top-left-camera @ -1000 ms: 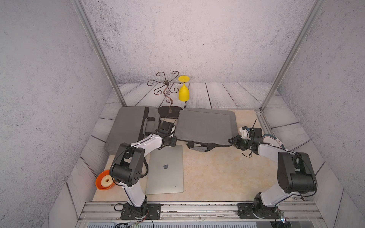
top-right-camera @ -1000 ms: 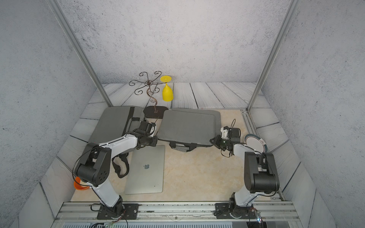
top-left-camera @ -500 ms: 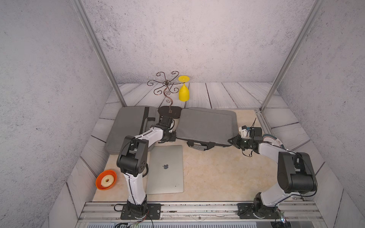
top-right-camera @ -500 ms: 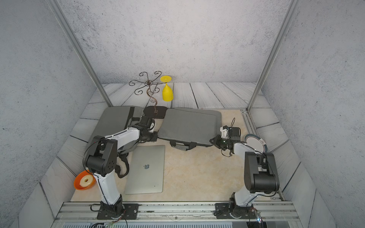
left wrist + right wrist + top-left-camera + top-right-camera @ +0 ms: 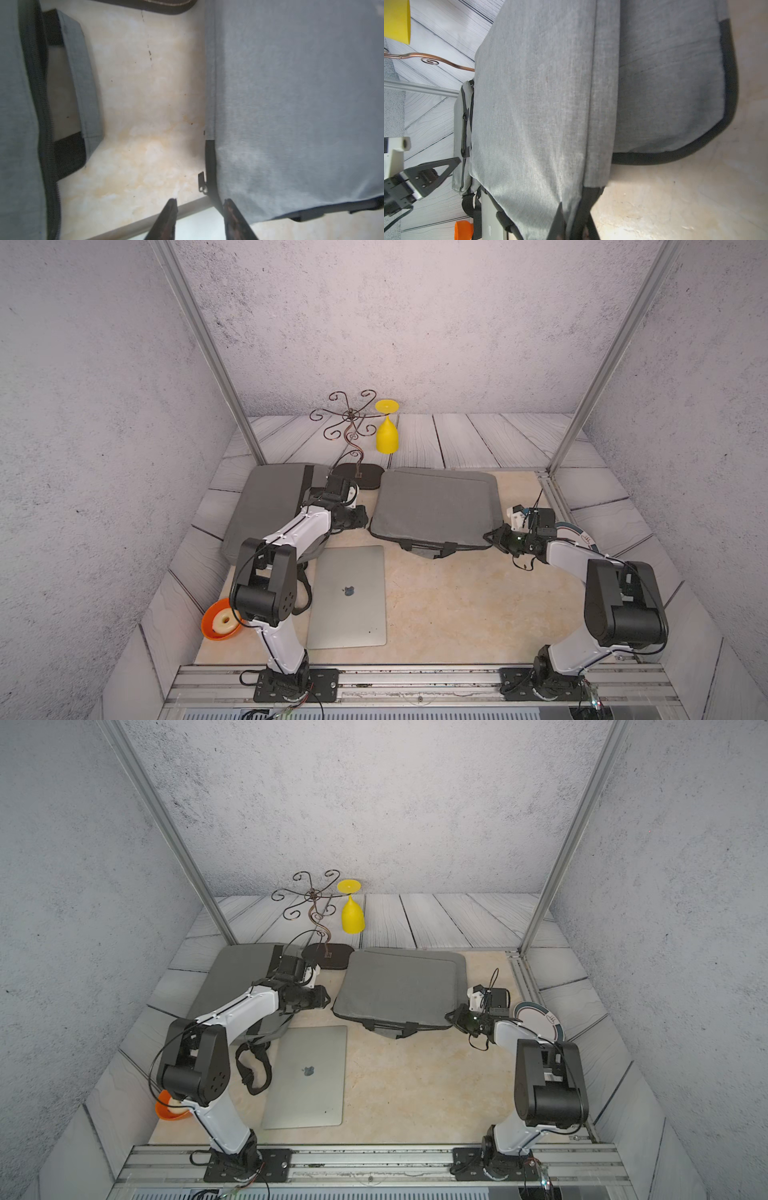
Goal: Open the zippered laptop bag and take out the laptop
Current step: Unzip the zipper on the zippered laptop bag, then adjust the zippered laptop bag, then open the bag flap on the zippered laptop bag.
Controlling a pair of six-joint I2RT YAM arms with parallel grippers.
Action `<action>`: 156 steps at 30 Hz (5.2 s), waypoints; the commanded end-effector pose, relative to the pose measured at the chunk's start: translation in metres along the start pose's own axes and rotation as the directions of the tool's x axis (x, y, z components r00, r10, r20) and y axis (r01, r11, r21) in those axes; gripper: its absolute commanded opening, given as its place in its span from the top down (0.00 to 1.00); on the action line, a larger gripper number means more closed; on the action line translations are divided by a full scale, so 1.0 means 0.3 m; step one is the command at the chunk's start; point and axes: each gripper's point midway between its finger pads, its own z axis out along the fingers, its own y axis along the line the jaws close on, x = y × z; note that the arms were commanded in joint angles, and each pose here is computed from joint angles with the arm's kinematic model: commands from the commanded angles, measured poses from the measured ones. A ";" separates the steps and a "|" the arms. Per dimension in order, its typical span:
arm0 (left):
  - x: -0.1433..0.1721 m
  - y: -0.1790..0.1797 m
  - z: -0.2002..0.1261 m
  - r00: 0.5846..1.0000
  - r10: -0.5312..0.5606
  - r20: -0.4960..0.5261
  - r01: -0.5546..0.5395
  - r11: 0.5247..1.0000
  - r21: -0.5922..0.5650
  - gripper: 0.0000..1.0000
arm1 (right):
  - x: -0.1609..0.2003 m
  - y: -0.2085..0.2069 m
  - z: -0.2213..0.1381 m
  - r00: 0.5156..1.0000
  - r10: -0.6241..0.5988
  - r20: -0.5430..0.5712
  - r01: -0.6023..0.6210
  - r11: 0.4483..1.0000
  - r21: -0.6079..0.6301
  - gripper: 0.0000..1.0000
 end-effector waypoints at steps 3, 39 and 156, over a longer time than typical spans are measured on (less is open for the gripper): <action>0.041 -0.079 0.007 0.996 -0.065 -0.058 0.072 0.989 0.127 0.56 | -0.028 0.019 -0.027 0.999 -0.035 0.035 0.035 0.999 0.002 1.00; 0.087 -0.239 0.014 0.988 -0.026 -0.153 0.068 0.959 0.275 1.00 | -0.157 0.099 -0.036 0.991 -0.094 0.094 0.097 0.995 -0.030 1.00; 0.019 -0.753 -0.018 0.752 0.654 0.081 -0.652 0.757 -0.052 1.00 | 0.031 0.135 -0.208 0.998 -0.005 0.060 0.006 1.000 -0.010 0.13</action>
